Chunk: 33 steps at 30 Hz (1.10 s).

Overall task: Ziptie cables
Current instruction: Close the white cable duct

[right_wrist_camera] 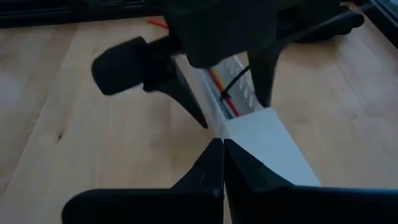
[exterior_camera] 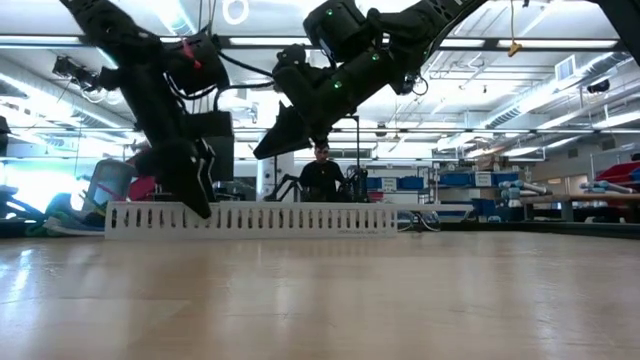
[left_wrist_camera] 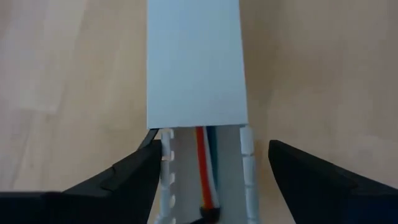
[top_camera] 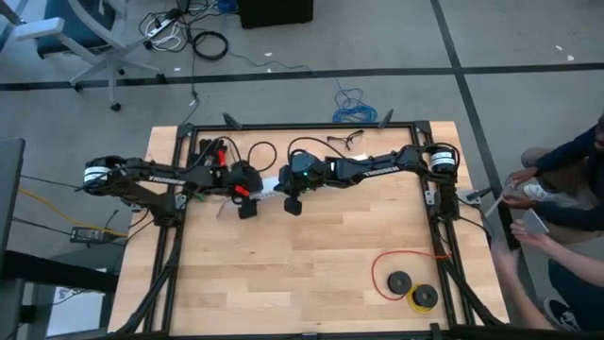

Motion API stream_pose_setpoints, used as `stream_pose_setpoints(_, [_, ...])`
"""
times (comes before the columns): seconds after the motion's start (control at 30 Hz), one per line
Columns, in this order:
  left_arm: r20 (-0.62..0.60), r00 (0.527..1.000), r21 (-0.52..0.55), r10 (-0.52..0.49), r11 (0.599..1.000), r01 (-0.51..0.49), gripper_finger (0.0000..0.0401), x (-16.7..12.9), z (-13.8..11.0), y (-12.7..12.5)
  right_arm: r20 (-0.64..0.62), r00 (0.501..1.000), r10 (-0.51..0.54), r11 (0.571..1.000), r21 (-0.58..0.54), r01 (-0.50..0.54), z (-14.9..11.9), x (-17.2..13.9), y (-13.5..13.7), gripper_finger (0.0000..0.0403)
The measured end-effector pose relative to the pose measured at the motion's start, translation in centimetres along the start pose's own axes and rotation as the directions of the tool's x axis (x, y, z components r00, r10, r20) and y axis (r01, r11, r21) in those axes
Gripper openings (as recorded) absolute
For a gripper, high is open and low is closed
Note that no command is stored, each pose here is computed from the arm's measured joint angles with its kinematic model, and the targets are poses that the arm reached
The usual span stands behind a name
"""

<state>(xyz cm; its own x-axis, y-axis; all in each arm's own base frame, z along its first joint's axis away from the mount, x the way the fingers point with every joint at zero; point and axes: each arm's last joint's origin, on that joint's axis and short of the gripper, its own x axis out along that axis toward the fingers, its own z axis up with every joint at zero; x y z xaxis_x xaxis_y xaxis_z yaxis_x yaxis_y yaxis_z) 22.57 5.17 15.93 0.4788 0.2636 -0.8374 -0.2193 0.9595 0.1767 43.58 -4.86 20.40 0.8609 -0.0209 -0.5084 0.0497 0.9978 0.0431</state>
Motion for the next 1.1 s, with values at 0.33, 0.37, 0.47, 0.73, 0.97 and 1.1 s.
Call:
stream_pose_setpoints(0.33, [-0.091,0.995,0.002,-0.034,0.999,0.035,0.0290,-1.1,0.8,-0.1,-0.003,1.000,0.006,1.000,-0.003,-0.006,0.0,0.0,0.3,0.0000])
stream_pose_setpoints(0.37, [-0.109,0.994,-0.013,0.000,1.000,-0.001,0.0288,-1.2,0.8,0.0,-0.003,1.000,0.007,1.000,-0.004,-0.007,0.0,0.0,0.4,0.0000])
stream_pose_setpoints(0.47, [-0.151,0.988,-0.021,0.039,0.999,-0.043,0.0283,-1.5,0.6,0.2,-0.006,1.000,0.013,1.000,-0.012,-0.013,-0.1,0.0,0.7,0.0000])
stream_pose_setpoints(0.73, [0.071,0.997,-0.024,-0.022,0.999,0.024,0.0280,-5.0,1.8,-0.6,-0.048,0.999,0.014,0.999,-0.029,-0.015,-0.5,0.0,0.7,0.0000])
stream_pose_setpoints(0.97, [0.218,0.976,-0.052,-0.007,0.998,0.019,0.0280,-8.8,0.5,-0.1,-0.056,0.998,0.029,0.999,-0.038,-0.031,-0.5,0.0,0.8,0.0000])
stream_pose_setpoints(1.1, [0.262,0.965,-0.074,0.024,0.997,-0.004,0.0280,-8.8,-1.9,0.0,-0.073,0.997,0.031,0.999,-0.036,-0.033,-0.7,0.0,0.8,0.0000])
